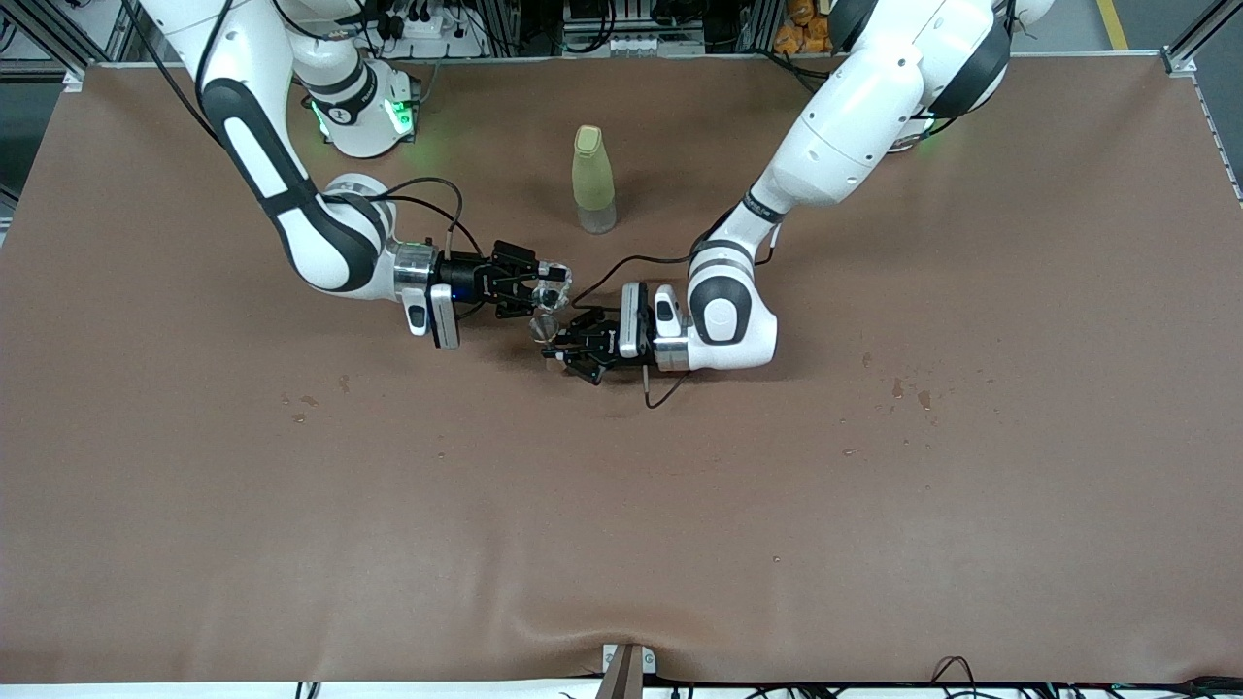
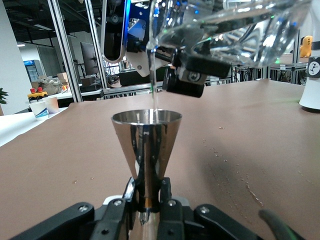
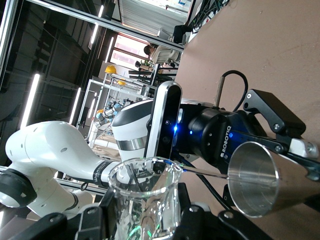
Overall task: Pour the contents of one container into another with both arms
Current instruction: 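Tilt the beaker with the right gripper, pouring liquid into the jigger, then tilt the beaker upright and move it back while the left gripper withdraws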
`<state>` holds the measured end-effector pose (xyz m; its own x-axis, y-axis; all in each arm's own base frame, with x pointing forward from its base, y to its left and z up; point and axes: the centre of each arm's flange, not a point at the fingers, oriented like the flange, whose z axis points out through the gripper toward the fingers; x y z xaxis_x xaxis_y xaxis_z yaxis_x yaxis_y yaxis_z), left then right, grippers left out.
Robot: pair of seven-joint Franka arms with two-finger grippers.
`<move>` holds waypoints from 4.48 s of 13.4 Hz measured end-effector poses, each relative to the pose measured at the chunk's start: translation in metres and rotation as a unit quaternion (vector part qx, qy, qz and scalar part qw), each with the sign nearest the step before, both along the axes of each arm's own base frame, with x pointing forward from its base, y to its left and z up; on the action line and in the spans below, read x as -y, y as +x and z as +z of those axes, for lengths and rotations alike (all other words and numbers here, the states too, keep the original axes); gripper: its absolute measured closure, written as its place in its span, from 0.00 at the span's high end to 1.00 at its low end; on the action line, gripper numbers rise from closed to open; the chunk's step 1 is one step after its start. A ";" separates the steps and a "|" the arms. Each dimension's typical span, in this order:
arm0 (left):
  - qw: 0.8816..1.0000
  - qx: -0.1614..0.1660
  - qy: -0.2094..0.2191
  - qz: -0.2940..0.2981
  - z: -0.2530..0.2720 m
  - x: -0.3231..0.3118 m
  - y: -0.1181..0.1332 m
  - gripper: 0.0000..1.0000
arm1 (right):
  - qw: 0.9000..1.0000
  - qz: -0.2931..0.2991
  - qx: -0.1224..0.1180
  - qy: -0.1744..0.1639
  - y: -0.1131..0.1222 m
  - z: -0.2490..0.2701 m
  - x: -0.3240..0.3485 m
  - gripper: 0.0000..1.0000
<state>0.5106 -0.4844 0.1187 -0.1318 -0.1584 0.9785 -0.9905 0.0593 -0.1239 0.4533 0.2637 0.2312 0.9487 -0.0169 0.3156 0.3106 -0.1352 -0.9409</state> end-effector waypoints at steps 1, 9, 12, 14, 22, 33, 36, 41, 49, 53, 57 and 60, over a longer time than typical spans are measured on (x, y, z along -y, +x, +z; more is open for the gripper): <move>1.000 -0.002 0.001 0.000 -0.002 -0.001 -0.001 0.21 | 1.000 -0.001 -0.002 0.000 0.000 0.000 0.000 0.49; 1.000 -0.016 0.007 0.005 -0.012 -0.007 -0.008 0.21 | 0.998 -0.009 -0.064 0.003 0.000 -0.001 0.001 0.49; 1.000 -0.018 0.007 0.006 -0.013 -0.007 -0.009 0.21 | 0.996 -0.012 -0.089 0.005 0.000 -0.002 0.001 0.49; 1.000 -0.018 0.007 0.006 -0.014 -0.007 -0.009 0.21 | 0.994 -0.014 -0.107 0.005 -0.001 -0.006 0.001 0.49; 1.000 -0.021 0.006 0.010 -0.014 -0.008 -0.009 0.21 | 0.979 -0.025 -0.201 0.011 -0.002 -0.013 0.001 0.49; 1.000 -0.021 0.006 0.010 -0.014 -0.008 -0.009 0.21 | 0.937 -0.048 -0.344 0.033 0.012 -0.003 0.005 0.49; 1.000 -0.021 0.006 0.011 -0.014 -0.008 -0.009 0.21 | 0.925 -0.052 -0.374 0.037 0.015 0.000 0.004 0.49; 0.999 -0.023 0.008 0.029 -0.013 -0.032 0.005 0.21 | 0.966 -0.046 -0.251 0.046 0.040 0.019 0.015 0.49; 0.999 -0.021 0.005 0.026 0.030 -0.164 0.048 0.21 | 0.979 0.027 0.185 -0.087 0.102 0.045 0.259 0.49; 1.000 -0.028 0.011 0.000 0.046 -0.274 0.061 0.21 | 0.925 0.042 0.359 -0.119 0.092 0.037 0.387 0.49; 0.999 -0.042 0.008 0.009 0.038 -0.398 0.061 0.21 | 0.852 0.038 0.512 -0.101 0.088 -0.038 0.441 0.49; 0.998 -0.049 0.000 0.045 0.035 -0.490 0.054 0.21 | 0.819 0.064 0.562 -0.101 0.078 -0.068 0.458 0.49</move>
